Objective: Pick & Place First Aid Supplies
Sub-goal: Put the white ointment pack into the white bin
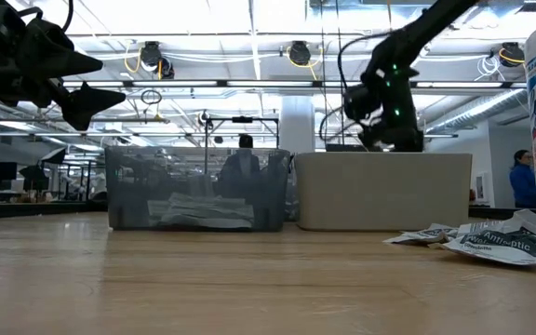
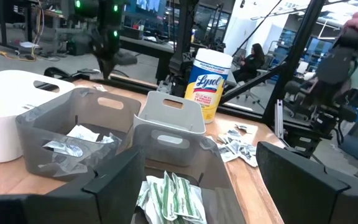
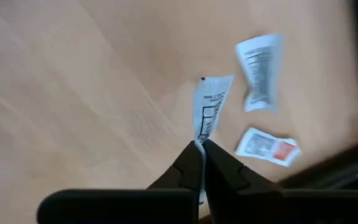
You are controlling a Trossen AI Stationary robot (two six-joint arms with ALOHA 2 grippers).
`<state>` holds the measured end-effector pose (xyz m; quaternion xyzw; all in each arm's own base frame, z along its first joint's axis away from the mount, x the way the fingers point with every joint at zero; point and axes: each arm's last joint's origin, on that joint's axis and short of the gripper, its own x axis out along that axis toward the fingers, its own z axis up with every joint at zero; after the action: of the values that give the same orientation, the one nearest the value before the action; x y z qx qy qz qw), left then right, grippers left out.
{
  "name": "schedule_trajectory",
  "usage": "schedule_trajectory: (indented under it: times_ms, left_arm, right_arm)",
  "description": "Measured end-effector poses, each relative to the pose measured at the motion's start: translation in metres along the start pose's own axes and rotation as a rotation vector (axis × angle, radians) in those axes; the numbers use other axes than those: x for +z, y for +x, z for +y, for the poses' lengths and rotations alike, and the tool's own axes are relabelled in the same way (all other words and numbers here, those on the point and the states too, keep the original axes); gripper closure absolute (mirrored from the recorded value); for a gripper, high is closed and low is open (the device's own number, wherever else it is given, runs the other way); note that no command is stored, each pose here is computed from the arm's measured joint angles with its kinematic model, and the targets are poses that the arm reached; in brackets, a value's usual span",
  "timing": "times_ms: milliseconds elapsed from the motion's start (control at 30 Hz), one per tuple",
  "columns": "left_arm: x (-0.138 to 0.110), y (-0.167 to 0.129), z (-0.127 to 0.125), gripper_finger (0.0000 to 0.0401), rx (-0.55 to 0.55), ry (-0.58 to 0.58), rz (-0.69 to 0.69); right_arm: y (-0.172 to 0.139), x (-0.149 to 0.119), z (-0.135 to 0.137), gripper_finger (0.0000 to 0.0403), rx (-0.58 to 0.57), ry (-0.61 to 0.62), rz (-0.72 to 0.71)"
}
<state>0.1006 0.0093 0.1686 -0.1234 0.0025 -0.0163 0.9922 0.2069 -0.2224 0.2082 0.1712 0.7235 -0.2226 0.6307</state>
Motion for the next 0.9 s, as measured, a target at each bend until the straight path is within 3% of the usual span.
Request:
schedule_trajectory:
  times_ms: [267, 567, 900]
  left_arm:
    - [0.0, 0.0, 0.0, 0.0091, 0.0, 0.0, 0.0]
    - [0.0, 0.0, 0.0, 0.0091, 0.0, 0.0, 0.0]
    - [0.0, 0.0, 0.0, 0.0091, 0.0, 0.0, 0.0]
  right_arm:
    - [-0.046, -0.007, -0.004, 0.04, 0.016, 0.081, -0.006]
    - [-0.057, -0.012, -0.003, 0.0401, 0.076, 0.09, -0.026]
    - [-0.067, 0.037, 0.003, 0.0401, 0.068, 0.046, -0.059]
